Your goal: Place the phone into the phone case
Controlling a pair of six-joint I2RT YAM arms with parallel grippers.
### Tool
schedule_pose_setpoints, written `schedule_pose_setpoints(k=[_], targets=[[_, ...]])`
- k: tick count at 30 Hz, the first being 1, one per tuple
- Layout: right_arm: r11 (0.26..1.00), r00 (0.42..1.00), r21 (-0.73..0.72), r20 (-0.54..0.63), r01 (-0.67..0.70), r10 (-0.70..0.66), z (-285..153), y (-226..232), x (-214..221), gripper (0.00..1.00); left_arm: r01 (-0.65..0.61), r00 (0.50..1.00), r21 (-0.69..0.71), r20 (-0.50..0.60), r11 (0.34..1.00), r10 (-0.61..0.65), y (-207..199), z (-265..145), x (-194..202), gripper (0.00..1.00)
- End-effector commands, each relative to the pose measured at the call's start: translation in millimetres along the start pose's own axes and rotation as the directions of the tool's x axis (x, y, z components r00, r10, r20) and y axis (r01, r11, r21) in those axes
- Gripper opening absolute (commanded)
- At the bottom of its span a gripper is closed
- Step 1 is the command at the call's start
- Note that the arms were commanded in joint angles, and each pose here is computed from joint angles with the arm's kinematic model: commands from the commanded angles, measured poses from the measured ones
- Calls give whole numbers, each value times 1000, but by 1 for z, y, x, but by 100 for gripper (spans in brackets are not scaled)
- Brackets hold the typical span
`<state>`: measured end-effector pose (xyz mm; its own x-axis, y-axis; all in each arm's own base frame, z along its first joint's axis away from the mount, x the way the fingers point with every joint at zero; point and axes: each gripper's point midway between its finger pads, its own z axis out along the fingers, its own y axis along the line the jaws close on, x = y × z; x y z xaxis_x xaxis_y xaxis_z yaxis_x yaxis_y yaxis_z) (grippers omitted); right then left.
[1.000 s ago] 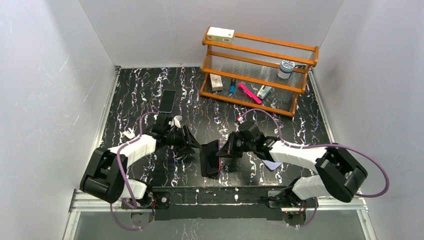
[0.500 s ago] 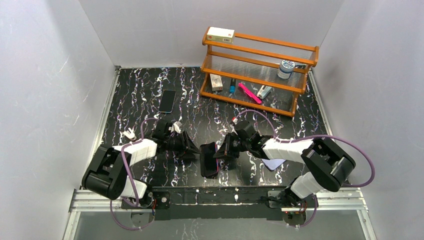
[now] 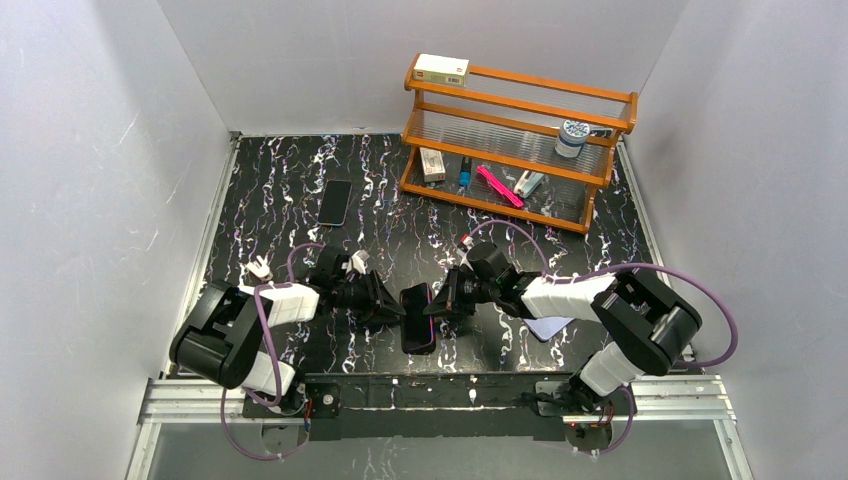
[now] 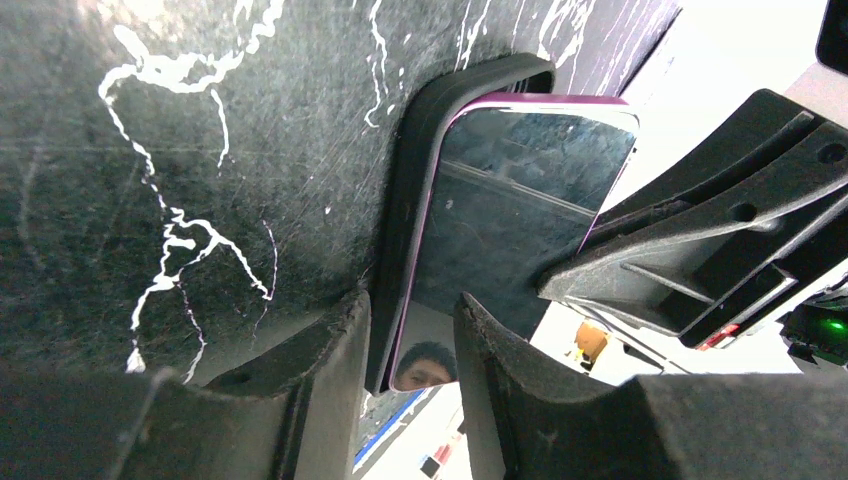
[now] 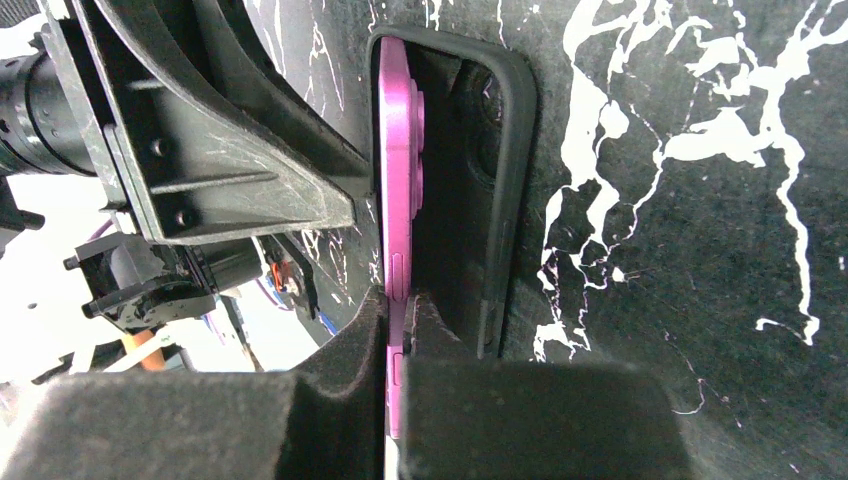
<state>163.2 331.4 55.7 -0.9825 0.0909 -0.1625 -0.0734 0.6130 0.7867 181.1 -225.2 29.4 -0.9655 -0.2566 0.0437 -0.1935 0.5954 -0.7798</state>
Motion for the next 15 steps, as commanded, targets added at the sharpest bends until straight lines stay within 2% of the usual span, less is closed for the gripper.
schedule_pose_setpoints(k=[1, 15], targets=[[1000, 1000, 4, 3, -14, 14, 5, -6, 2, 1, 11, 1000, 19, -28, 1000, -11, 0, 4, 11, 34], [998, 999, 55, -34, -14, 16, 15, -26, 9, 1, -39, 999, 19, -37, 999, 40, -9, 13, 19, 31]])
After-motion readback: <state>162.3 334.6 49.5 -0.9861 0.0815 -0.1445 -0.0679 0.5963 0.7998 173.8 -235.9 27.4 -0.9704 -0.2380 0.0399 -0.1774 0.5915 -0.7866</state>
